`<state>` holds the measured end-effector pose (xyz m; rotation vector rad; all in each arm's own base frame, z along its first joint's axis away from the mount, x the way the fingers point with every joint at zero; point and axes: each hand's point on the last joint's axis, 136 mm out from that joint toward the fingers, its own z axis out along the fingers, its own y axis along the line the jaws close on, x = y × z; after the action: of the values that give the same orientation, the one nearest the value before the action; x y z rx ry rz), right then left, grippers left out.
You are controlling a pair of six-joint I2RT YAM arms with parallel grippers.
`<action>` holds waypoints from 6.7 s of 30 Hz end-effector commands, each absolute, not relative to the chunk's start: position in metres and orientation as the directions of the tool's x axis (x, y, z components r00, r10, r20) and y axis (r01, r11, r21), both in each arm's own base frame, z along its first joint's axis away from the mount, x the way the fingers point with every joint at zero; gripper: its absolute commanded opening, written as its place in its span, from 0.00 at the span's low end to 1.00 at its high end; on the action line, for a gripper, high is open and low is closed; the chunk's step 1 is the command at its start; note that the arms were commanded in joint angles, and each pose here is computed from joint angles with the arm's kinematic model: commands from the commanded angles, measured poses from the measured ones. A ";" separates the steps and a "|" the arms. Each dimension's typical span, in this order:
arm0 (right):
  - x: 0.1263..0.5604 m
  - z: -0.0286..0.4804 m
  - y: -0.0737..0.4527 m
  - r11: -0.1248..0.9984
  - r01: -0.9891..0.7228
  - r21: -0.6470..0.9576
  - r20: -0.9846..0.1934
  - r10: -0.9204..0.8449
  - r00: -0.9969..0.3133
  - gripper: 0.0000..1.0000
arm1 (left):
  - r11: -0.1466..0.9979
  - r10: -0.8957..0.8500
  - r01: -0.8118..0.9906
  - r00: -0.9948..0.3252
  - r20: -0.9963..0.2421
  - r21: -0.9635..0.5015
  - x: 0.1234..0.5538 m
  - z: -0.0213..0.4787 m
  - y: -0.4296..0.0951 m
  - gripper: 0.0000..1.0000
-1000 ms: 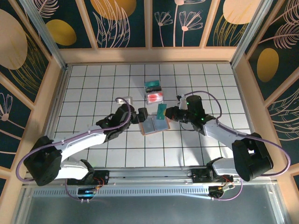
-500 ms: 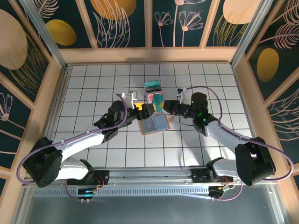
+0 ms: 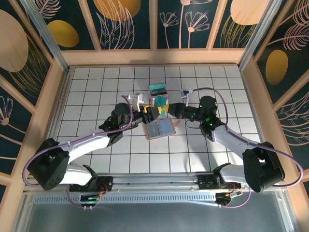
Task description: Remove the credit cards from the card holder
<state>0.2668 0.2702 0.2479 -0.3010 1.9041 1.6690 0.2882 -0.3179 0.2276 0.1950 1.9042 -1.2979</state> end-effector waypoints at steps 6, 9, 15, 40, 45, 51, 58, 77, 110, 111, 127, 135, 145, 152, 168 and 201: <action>0.258 0.251 0.280 0.143 -0.559 0.817 -0.577 0.163 -0.801 0.02 | 0.405 -0.338 0.581 -0.622 -0.706 -0.706 0.293 0.257 -0.319 0.35; 0.258 0.249 0.280 0.152 -0.555 0.818 -0.575 0.164 -0.802 0.05 | 0.418 -0.333 0.581 -0.617 -0.713 -0.698 0.294 0.256 -0.318 0.21; 0.266 0.244 0.276 0.222 -0.545 0.809 -0.583 0.178 -0.793 0.21 | 0.523 -0.277 0.589 -0.566 -0.776 -0.616 0.301 0.255 -0.311 0.00; 0.303 0.222 0.197 0.700 -0.280 0.657 -0.667 0.368 -0.648 0.72 | 0.610 0.570 0.739 -0.158 -0.807 0.286 0.447 0.209 -0.315 0.00; 0.307 0.222 0.184 0.742 -0.230 0.629 -0.679 0.382 -0.627 0.73 | 0.531 0.655 0.768 -0.103 -0.749 0.358 0.465 0.192 -0.324 0.00; 0.310 0.226 0.173 0.770 -0.182 0.611 -0.691 0.407 -0.598 0.79 | 0.449 0.688 0.807 -0.037 -0.725 0.384 0.482 0.177 -0.328 0.00; 0.310 0.226 0.166 0.776 -0.155 0.611 -0.690 0.426 -0.585 0.80 | 0.374 0.716 0.852 -0.014 -0.698 0.367 0.494 0.157 -0.327 0.00; 0.318 0.221 0.165 0.787 -0.119 0.605 -0.671 0.423 -0.609 0.81 | 0.285 0.776 0.885 0.012 -0.631 0.368 0.512 0.115 -0.328 0.00; 0.316 0.218 0.163 0.786 -0.120 0.607 -0.667 0.421 -0.614 0.81 | 0.253 0.845 0.886 -0.007 -0.535 0.388 0.523 0.097 -0.319 0.34; 0.316 0.218 0.164 0.784 -0.124 0.608 -0.668 0.420 -0.614 0.81 | 0.256 0.845 0.885 -0.010 -0.535 0.389 0.524 0.098 -0.319 0.34; 0.314 0.206 0.169 0.793 -0.125 0.596 -0.651 0.385 -0.654 0.66 | 0.386 0.748 0.831 -0.027 -0.663 0.401 0.503 0.182 -0.312 0.34; 0.310 0.181 0.181 0.825 -0.120 0.553 -0.618 0.309 -0.723 0.62 | 0.657 0.580 0.652 -0.115 -0.806 0.379 0.468 0.245 -0.265 0.46; 0.290 0.143 0.236 0.921 -0.217 0.323 -0.595 0.019 -0.803 0.51 | 0.908 0.222 0.411 -0.304 -0.926 0.083 0.399 0.248 -0.196 0.99; 0.281 0.117 0.282 0.911 -0.337 0.237 -0.544 -0.163 -0.823 0.51 | 0.983 -0.062 0.132 -0.399 -0.915 -0.124 0.363 0.218 -0.141 0.99; 0.272 0.045 0.323 0.899 -0.435 0.049 -0.393 -0.383 -0.836 0.49 | 0.904 -0.423 -0.234 -0.362 -0.831 -0.358 0.320 0.165 -0.078 0.99; 0.249 0.010 0.320 0.902 -0.426 0.068 -0.300 -0.388 -0.871 0.51 | 0.875 -0.481 -0.249 -0.345 -0.806 -0.416 0.318 0.156 -0.077 0.99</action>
<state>0.2565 0.3304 0.0277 -0.6099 2.7351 0.2463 0.3159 -0.0768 0.1539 -0.5284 1.9634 -0.2416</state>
